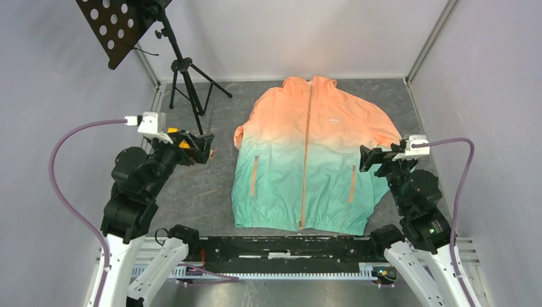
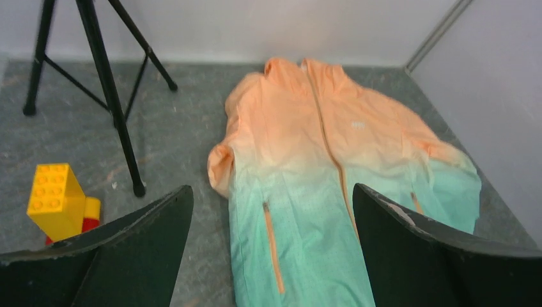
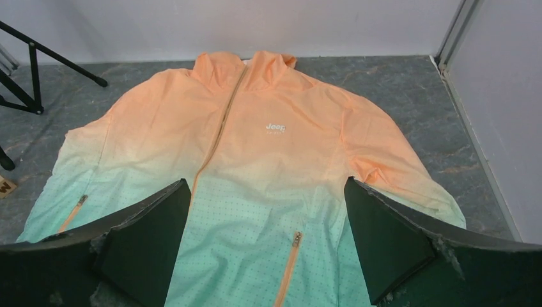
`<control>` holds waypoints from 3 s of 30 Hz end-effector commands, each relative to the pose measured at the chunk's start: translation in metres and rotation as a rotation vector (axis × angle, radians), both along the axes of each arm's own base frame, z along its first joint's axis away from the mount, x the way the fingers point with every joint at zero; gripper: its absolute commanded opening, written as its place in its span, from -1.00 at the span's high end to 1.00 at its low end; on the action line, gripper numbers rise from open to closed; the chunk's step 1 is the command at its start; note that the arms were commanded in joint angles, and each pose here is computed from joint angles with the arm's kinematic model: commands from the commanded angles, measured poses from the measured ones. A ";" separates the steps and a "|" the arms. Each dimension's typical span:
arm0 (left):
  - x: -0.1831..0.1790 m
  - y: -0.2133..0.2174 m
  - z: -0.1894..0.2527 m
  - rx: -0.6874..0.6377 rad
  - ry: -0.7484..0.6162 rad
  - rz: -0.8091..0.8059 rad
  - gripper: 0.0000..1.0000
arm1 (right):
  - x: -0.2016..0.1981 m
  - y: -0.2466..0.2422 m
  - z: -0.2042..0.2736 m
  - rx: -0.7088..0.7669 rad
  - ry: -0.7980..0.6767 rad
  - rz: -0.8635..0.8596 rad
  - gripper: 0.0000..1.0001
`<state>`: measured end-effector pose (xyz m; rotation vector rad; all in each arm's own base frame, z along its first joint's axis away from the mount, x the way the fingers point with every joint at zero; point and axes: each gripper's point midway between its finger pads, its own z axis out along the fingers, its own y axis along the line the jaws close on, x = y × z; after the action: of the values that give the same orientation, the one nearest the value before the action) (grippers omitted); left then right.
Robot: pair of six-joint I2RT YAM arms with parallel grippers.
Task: Zip up the jacket
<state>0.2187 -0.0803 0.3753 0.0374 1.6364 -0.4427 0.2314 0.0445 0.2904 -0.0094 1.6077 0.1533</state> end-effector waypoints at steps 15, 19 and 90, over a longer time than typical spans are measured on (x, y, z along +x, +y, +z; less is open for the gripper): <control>-0.005 -0.096 -0.168 -0.200 0.760 -0.372 -0.99 | 0.005 0.087 -0.150 0.212 0.602 0.273 -0.94; -0.018 -0.119 -0.198 -0.237 0.839 -0.426 -0.99 | -0.012 0.124 -0.178 0.350 0.702 0.381 -0.94; -0.071 -0.319 -0.271 -0.662 1.064 -0.836 0.35 | -0.094 0.174 -0.226 0.051 0.470 0.631 0.87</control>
<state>0.1439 -0.3892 0.0791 -0.1182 2.4615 -1.8158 0.1382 0.2239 0.0691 -0.4376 1.9574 0.7969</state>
